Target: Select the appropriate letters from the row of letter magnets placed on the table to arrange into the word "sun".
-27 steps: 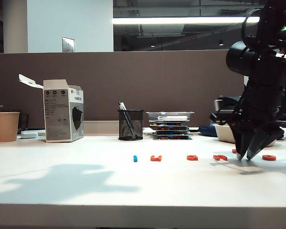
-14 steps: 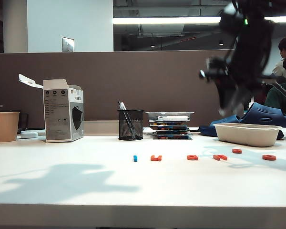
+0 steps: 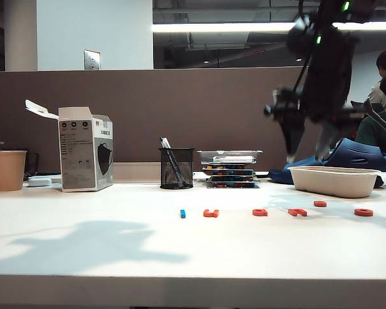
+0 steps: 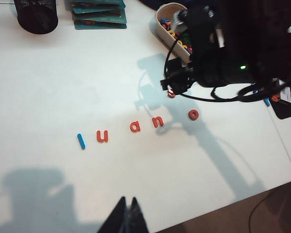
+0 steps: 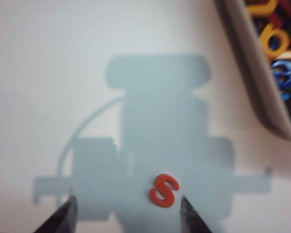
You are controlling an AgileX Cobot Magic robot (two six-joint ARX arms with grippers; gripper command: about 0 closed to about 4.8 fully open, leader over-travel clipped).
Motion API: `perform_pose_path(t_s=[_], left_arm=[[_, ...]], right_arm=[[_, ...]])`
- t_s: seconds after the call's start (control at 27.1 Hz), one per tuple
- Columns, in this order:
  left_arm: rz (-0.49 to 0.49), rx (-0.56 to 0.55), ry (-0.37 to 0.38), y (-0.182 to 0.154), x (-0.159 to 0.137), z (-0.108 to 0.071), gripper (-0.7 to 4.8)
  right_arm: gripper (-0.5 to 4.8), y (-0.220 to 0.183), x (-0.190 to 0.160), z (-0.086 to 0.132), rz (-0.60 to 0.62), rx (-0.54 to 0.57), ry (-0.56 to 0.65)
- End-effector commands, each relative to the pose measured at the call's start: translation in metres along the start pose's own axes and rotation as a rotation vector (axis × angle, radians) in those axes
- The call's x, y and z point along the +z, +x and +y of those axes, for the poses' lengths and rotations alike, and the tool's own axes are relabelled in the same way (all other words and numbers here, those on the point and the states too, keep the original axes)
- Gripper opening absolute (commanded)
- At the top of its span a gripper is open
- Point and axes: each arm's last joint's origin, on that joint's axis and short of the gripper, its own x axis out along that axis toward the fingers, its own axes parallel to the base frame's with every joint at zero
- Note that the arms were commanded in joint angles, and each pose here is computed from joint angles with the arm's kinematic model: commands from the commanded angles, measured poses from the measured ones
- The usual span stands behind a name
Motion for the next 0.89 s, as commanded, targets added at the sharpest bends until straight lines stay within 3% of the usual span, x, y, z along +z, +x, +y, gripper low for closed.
perform_pose_path(t_s=[0.04, 0.37, 0.89], left_arm=[[-0.008, -0.006, 0.002, -0.002, 0.001, 0.0, -0.05], [-0.007, -0.006, 0.003, -0.002, 0.001, 0.0, -0.05], [-0.009, -0.006, 0.024, -0.002, 0.001, 0.0, -0.05]], right_arm=[[2.75, 0.027, -0.004, 0.0, 0.041, -0.008, 0.067], [2.75, 0.061, -0.012, -0.002, 0.101, -0.02, 0.1], [2.74, 0.06, -0.011, -0.002, 0.11, -0.039, 0.098]])
